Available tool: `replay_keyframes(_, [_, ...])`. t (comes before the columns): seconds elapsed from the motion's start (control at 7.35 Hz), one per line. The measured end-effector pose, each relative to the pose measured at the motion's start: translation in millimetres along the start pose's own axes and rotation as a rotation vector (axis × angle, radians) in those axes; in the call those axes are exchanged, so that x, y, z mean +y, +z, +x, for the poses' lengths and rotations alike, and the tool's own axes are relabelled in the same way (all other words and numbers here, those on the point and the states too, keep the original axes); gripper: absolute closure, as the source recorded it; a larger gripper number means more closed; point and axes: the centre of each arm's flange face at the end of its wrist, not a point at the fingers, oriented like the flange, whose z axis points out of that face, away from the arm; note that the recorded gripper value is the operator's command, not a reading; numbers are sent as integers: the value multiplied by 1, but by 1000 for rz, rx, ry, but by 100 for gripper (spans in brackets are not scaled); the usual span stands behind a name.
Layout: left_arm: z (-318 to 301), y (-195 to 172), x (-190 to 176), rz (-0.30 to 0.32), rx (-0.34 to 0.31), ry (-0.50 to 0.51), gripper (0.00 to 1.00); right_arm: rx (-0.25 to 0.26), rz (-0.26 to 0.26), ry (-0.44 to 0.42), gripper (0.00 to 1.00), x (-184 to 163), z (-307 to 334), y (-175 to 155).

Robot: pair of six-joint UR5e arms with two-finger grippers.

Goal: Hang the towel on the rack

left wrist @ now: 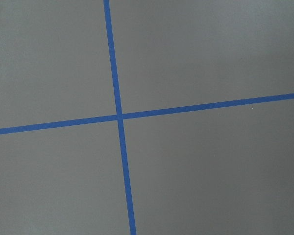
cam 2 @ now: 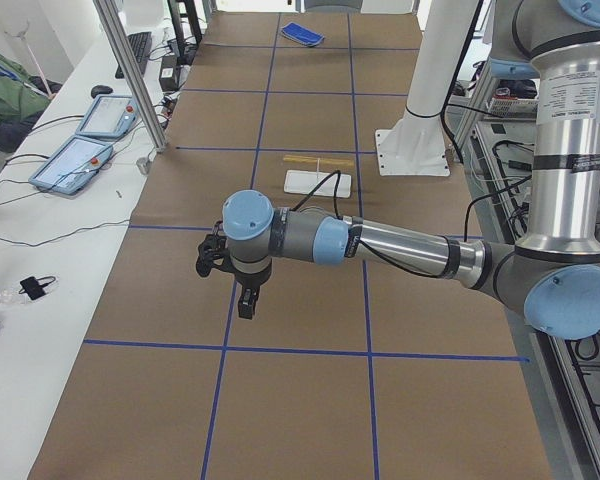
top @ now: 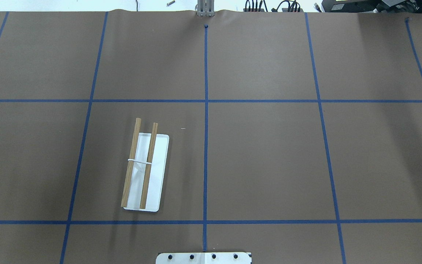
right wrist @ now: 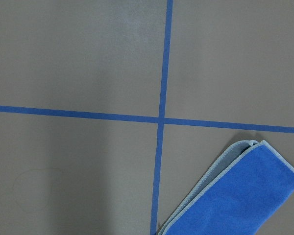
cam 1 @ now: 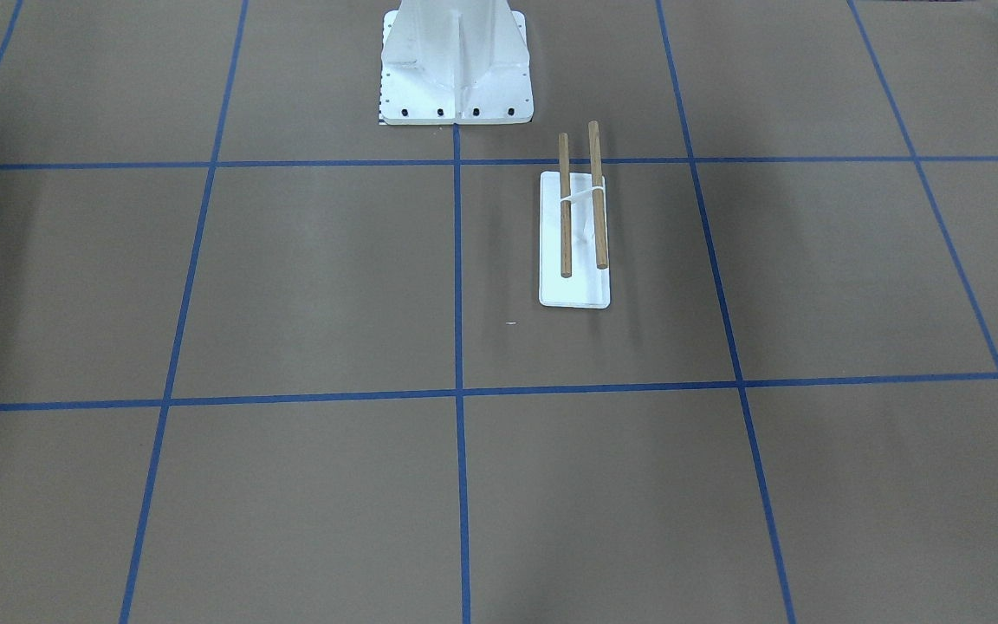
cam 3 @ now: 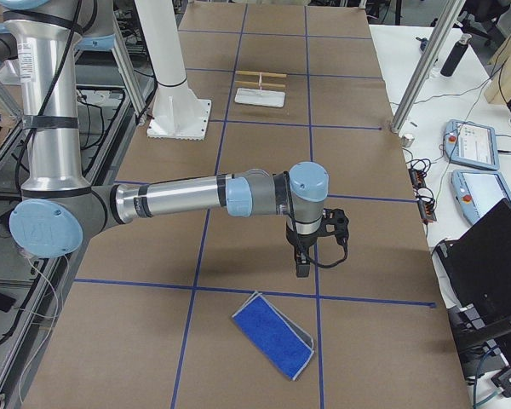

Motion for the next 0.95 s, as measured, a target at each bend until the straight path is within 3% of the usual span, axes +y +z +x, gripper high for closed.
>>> replay_keyframes(0.95, [4,-4,-5,32,0,43,1,4,21,-24,0,1,-8,-9])
